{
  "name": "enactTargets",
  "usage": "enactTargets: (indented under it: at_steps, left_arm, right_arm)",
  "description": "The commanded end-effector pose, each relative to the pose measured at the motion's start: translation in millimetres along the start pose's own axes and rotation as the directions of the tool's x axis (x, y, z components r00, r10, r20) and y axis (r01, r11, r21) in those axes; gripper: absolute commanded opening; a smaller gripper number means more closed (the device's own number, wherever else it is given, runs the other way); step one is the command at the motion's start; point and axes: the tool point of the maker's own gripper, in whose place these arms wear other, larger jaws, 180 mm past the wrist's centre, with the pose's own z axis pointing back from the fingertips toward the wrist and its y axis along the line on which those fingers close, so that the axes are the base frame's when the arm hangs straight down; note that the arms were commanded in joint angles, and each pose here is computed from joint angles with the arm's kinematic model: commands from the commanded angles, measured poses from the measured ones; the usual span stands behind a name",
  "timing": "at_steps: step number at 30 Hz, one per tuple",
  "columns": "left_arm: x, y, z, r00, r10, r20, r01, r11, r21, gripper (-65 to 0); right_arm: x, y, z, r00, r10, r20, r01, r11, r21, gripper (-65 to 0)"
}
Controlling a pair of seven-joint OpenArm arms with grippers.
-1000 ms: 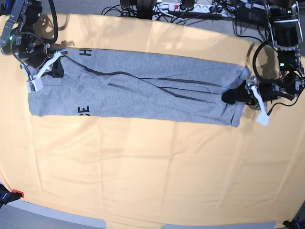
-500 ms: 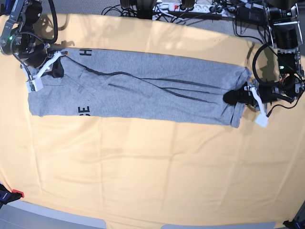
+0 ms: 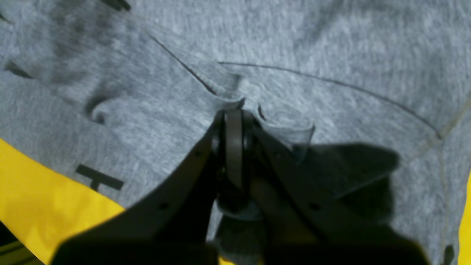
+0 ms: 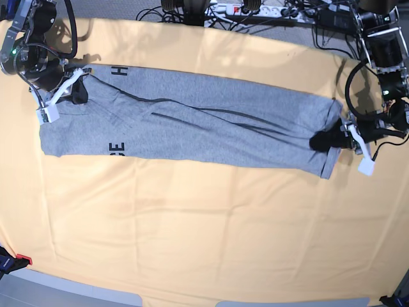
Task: Layout the t-shirt on the table in an organized manner, then fold the t-shirt properly
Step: 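Fold the strip end over toward the right gripper with the left gripper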
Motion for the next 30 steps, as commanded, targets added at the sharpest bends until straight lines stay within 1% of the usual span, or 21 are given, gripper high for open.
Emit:
enactTargets:
  at_steps: [1,5,8,12,15,17,19,22,24,26,30]
  left_arm:
    - [23,-5,9,0.998,-0.037,0.057,0.038,0.999,-0.006,-65.0]
    - [22,-10,5,0.998,-0.057,0.040,0.058,0.998,-0.014,-65.0]
    - [16,-15,-4,0.998,-0.070,0.001,0.070,0.997,-0.030,-65.0]
    - [1,-28,-24,0.994,-0.087,-0.063,0.082,0.994,-0.079,-65.0]
    - [-6,-45,-41,0.987,-0.129,-0.095,0.117,0.985,-0.128,-65.0]
    - [-6,-61,-50,0.978,-0.182,-0.104,0.164,0.973,-0.164,-65.0]
    - [-4,-80,-56,0.963,-0.248,-0.106,0.223,0.954,-0.200,-65.0]
    - [-2,-110,-65,0.934,-0.346,-0.093,0.314,0.915,-0.256,-65.0]
    - [-1,-128,-70,0.917,-0.392,-0.075,0.356,0.889,-0.288,-65.0]
    - [-3,-140,-76,0.911,-0.409,-0.063,0.370,0.873,-0.317,-65.0]
    - [-21,-158,-96,0.912,-0.402,-0.083,0.341,0.854,-0.392,-65.0]
  right_arm:
    - [0,-3,3,1.000,0.019,-0.012,-0.020,1.000,-0.008,-65.0]
    - [0,-3,3,1.000,0.020,-0.013,-0.020,1.000,-0.010,-65.0]
    - [0,-3,3,1.000,0.020,-0.014,-0.020,1.000,-0.010,-65.0]
    - [0,-3,3,1.000,0.020,-0.014,-0.020,1.000,-0.010,-65.0]
    - [0,-3,3,1.000,0.020,-0.013,-0.020,1.000,-0.010,-65.0]
    - [0,-3,3,1.000,0.020,-0.014,-0.020,1.000,-0.010,-65.0]
    - [0,-3,3,1.000,0.020,-0.014,-0.021,1.000,-0.010,-65.0]
    - [0,-3,3,1.000,0.020,-0.014,-0.020,1.000,-0.010,-65.0]
    - [0,-3,3,1.000,0.020,-0.014,-0.020,1.000,-0.010,-65.0]
    - [0,-3,3,1.000,0.020,-0.014,-0.020,1.000,-0.010,-65.0]
    - [0,-3,3,1.000,0.020,-0.014,-0.020,1.000,-0.010,-65.0]
